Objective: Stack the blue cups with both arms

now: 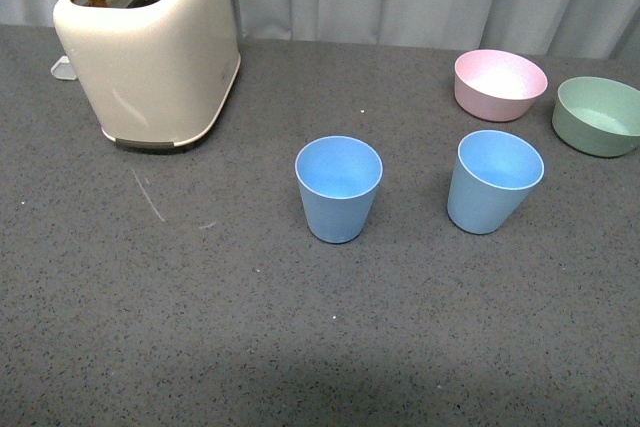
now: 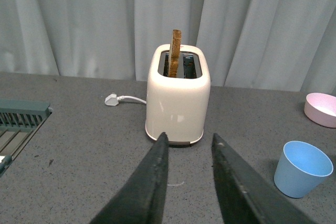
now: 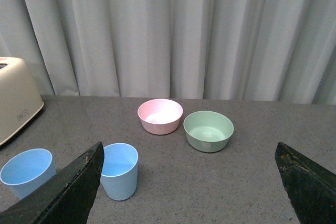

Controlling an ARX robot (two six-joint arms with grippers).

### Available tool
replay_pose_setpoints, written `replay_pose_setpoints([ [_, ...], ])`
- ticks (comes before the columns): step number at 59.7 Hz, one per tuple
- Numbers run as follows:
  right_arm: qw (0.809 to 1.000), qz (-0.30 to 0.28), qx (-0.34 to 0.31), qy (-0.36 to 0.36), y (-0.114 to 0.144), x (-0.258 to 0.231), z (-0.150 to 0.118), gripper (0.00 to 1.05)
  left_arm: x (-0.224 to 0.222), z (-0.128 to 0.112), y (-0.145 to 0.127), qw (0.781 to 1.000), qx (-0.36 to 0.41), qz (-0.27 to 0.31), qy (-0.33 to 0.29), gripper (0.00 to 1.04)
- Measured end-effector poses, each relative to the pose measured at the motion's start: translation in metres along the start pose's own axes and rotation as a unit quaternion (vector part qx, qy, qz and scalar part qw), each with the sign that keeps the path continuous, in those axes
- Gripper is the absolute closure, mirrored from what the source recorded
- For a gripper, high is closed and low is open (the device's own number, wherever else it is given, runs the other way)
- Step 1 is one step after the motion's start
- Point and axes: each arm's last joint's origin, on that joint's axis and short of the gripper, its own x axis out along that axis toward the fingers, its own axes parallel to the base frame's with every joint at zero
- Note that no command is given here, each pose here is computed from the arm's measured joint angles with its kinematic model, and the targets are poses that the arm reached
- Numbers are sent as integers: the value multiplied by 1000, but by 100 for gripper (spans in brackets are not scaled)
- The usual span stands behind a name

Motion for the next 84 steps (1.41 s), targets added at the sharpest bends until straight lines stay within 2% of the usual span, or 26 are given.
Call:
replay_pose_setpoints([
  [2, 1000, 0, 0, 0, 0, 0, 0, 10, 0, 0, 0, 1000, 0, 0, 0, 69],
  [5, 1000, 0, 0, 0, 0, 0, 0, 10, 0, 0, 0, 1000, 0, 0, 0, 62],
  [17, 1000, 0, 0, 0, 0, 0, 0, 10, 0, 0, 0, 1000, 0, 0, 0, 23],
  [19, 1000, -8, -14, -3, 0, 0, 0, 10, 0, 0, 0, 1000, 0, 0, 0, 17],
  [23, 995, -42, -86, -10, -1, 2, 3, 10, 0, 0, 0, 1000, 0, 0, 0, 5],
  [27, 989, -43, -143, 16, -3, 8, 1, 10, 0, 0, 0, 1000, 0, 0, 0, 7],
  [30, 986, -39, -159, 37, -4, 14, -2, 10, 0, 0, 0, 1000, 0, 0, 0, 7],
  [38, 984, -24, -159, 72, -9, 41, 3, 10, 0, 0, 0, 1000, 1, 0, 0, 7],
  [43, 984, -5, -119, 130, -13, 84, 8, 10, 0, 0, 0, 1000, 0, 0, 0, 7],
  [48, 970, 24, -66, 233, -12, 130, -9, 10, 0, 0, 0, 1000, 0, 0, 0, 7],
  [52, 961, 33, -45, 270, -9, 151, -16, 10, 0, 0, 0, 1000, 0, 0, 0, 7],
  [66, 927, 68, 11, 367, 15, 216, -31, 10, 0, 0, 0, 1000, 0, 0, 0, 7],
  [84, 885, 64, 33, 460, 38, 250, -60, 10, 0, 0, 0, 1000, 0, 0, 0, 7],
])
